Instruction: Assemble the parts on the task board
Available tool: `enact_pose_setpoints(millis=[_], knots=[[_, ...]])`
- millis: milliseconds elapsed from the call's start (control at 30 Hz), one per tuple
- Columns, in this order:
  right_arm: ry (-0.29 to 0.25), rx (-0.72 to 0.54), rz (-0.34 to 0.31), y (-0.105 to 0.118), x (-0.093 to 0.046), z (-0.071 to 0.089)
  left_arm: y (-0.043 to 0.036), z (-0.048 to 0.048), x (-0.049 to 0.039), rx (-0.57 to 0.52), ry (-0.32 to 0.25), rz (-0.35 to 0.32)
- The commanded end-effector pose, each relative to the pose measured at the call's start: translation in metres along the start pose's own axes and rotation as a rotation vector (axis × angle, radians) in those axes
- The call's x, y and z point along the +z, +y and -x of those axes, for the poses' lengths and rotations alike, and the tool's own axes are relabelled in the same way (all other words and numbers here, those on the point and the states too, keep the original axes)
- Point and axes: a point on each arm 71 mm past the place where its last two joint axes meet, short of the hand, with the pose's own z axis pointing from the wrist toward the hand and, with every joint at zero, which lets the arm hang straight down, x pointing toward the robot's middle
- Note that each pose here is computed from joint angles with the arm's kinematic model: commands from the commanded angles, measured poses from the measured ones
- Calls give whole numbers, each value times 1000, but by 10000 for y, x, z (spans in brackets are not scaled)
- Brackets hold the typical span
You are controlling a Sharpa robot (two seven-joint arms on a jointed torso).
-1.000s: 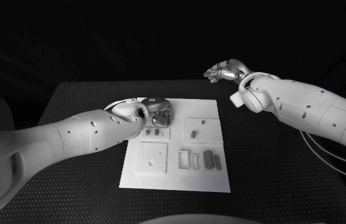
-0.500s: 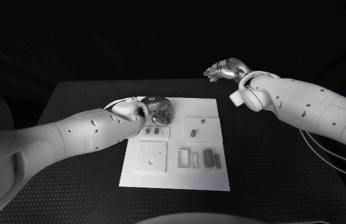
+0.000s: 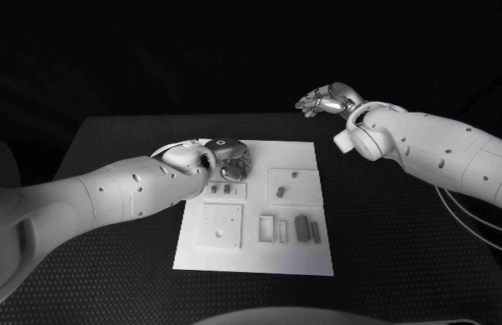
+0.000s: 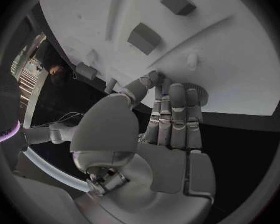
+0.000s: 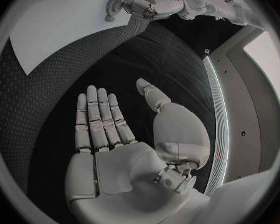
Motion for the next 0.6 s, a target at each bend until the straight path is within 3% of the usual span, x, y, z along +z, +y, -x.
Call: enact_pose_setpoints(millis=[33, 600], knots=[[15, 1, 11, 13, 1, -16, -61, -235, -13, -2, 113, -15], [16, 2, 13, 18, 3, -22, -57, -251, -19, 3, 100, -19]])
